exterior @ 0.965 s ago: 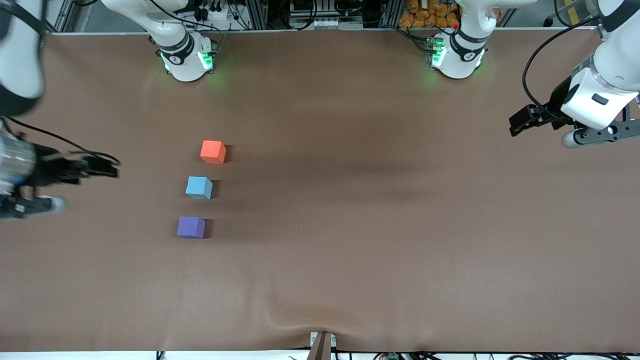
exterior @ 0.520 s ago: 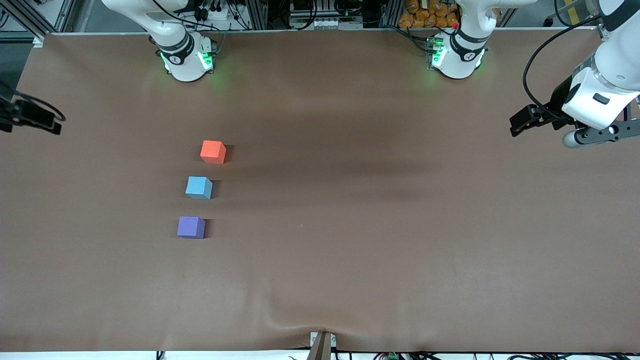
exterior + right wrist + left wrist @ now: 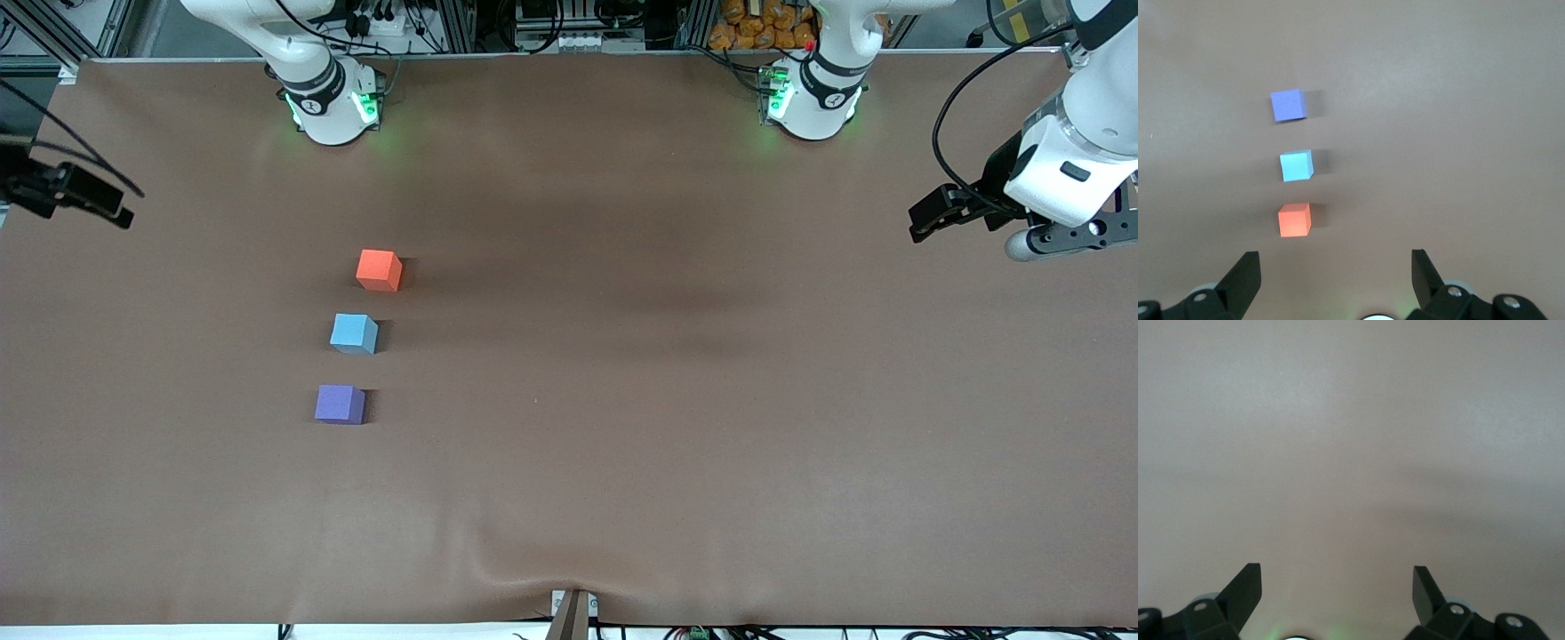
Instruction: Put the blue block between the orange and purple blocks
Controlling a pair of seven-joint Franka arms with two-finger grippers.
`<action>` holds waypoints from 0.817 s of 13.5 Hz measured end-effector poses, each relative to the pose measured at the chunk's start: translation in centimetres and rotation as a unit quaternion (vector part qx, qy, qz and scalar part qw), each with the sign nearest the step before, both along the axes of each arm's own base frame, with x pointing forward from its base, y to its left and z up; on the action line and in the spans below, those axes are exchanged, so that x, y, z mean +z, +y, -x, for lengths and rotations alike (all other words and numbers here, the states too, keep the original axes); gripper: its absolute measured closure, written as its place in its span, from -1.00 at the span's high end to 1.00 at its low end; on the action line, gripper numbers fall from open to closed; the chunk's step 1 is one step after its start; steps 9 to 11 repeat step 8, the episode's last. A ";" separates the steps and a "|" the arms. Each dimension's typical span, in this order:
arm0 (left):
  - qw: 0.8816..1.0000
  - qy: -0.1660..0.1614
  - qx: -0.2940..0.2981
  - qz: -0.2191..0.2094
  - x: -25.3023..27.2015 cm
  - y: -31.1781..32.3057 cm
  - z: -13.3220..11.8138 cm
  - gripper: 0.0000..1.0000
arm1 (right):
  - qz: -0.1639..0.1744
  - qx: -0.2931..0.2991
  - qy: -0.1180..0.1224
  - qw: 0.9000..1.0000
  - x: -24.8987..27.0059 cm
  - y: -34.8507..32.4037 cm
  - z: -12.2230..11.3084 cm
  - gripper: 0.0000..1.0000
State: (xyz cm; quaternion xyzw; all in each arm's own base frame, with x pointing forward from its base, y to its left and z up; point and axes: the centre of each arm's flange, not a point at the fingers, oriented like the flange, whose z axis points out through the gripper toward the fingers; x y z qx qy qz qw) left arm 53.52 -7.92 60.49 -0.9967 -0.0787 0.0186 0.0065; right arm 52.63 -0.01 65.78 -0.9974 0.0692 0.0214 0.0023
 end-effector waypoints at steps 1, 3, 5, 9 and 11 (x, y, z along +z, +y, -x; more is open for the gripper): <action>1.000 -0.001 0.000 0.000 0.2 0.0 0.0 1.00 | 0.000 0.004 -0.004 1.000 0.4 0.9 0.6 1.00; 1.000 0.002 0.000 0.000 0.7 0.0 0.2 1.00 | 0.002 0.006 -0.007 1.000 0.7 1.3 1.3 1.00; 1.000 0.006 0.000 -0.001 2.2 0.1 0.7 1.00 | 0.006 0.003 -0.016 1.000 1.1 0.9 1.1 1.00; 1.000 0.007 0.001 -0.001 3.7 0.3 1.3 1.00 | 0.007 0.001 -0.022 1.000 1.5 0.6 0.9 1.00; 1.000 0.007 0.001 -0.001 3.7 0.3 1.3 1.00 | 0.007 0.001 -0.022 1.000 1.5 0.6 0.9 1.00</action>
